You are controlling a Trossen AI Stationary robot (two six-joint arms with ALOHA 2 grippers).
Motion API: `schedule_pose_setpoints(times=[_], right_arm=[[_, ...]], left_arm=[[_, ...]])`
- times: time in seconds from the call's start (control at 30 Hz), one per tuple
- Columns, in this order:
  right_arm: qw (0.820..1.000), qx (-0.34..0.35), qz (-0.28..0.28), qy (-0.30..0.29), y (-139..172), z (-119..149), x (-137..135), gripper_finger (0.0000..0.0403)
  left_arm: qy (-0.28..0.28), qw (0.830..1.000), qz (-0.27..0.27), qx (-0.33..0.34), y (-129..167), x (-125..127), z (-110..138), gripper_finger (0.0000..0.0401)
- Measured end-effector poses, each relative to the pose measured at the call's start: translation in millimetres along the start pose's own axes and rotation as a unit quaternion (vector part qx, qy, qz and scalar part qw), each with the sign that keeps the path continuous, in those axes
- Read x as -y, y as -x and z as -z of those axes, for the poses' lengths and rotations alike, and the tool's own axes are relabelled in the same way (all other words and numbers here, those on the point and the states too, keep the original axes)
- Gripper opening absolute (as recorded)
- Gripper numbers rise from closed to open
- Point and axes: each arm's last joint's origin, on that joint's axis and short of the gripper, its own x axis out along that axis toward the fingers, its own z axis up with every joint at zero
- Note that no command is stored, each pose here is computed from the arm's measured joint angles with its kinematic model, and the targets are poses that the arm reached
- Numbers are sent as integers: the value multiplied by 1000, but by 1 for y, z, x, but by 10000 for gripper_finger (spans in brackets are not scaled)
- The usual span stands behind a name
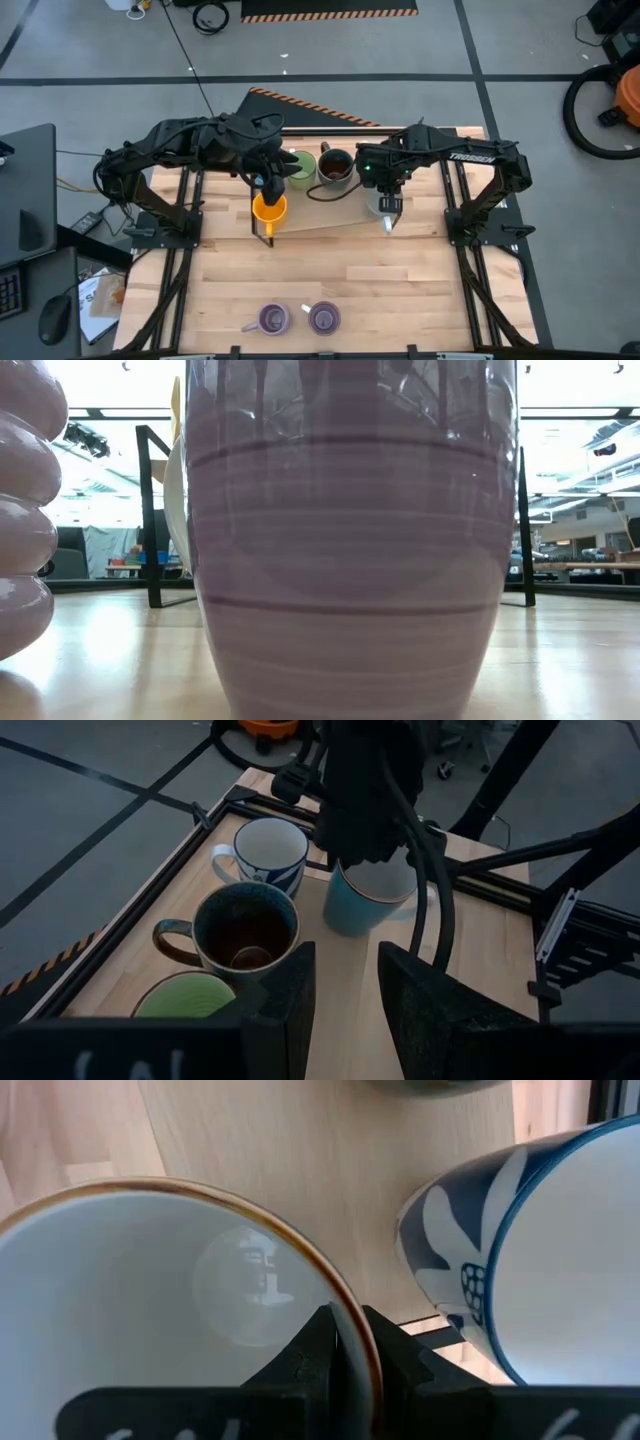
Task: Place coffee mugs
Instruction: Put the blue mug on the shelf
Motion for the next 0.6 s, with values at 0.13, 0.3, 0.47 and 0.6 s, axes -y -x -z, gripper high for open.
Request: schedule_pose_setpoints(times=[0.13, 0.3, 0.47, 0.6], right_arm=[[1000, 1, 3, -6, -1, 0, 3, 55], [999, -1, 30, -14, -1, 0, 10, 67], [999, -1, 32, -25, -2, 0, 14, 72], [999, -1, 30, -37, 2, 1, 14, 71]], left_arm=[[0, 1000, 0, 0, 0, 0, 0, 117], [0, 1000, 0, 1, 0, 0, 0, 117], [1, 1000, 2, 4, 0, 0, -1, 117], [1, 1000, 2, 4, 0, 0, -1, 117]])
